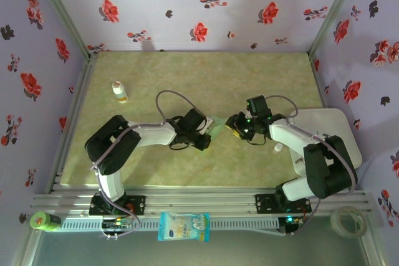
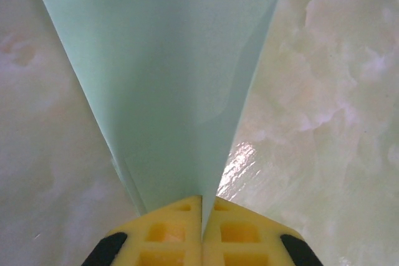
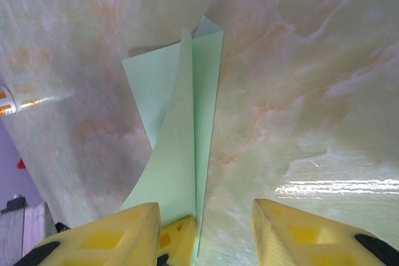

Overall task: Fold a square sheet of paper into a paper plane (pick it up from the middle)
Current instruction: Fold the wing for the fifth time at the center of the table.

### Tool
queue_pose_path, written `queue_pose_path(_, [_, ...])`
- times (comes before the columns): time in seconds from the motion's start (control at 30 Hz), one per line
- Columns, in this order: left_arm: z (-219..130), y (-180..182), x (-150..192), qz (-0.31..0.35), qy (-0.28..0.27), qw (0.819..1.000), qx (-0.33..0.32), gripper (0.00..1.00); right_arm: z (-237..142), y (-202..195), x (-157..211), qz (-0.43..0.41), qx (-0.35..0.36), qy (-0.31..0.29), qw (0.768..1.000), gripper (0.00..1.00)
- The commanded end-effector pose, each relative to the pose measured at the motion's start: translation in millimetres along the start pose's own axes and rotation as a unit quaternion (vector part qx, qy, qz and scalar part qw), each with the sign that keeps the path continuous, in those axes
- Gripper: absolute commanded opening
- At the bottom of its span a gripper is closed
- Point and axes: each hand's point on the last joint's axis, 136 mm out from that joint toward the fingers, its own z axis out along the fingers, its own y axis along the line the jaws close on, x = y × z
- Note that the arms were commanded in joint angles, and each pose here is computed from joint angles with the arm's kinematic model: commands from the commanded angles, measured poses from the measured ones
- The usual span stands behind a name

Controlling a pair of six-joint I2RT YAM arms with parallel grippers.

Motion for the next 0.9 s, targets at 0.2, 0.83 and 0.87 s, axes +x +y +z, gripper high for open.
queue_pose_path(0.2, [8, -5, 7, -0.044, 0.030, 0.998, 0.022, 0.00, 16, 5, 12, -0.011, -0.036, 0.032, 0.999, 0.32])
queue_pose_path(0.83, [-11, -18, -15, -0.036, -0.022, 0.998, 0.043, 0.12, 43, -10, 23, -0.003, -0.004, 0.062, 0.998, 0.17])
queue_pose_path(0.87, [-12, -17, -16, -0.037, -0.023, 0.998, 0.043, 0.12, 44, -11, 23, -0.003, -0.003, 0.063, 0.998, 0.17])
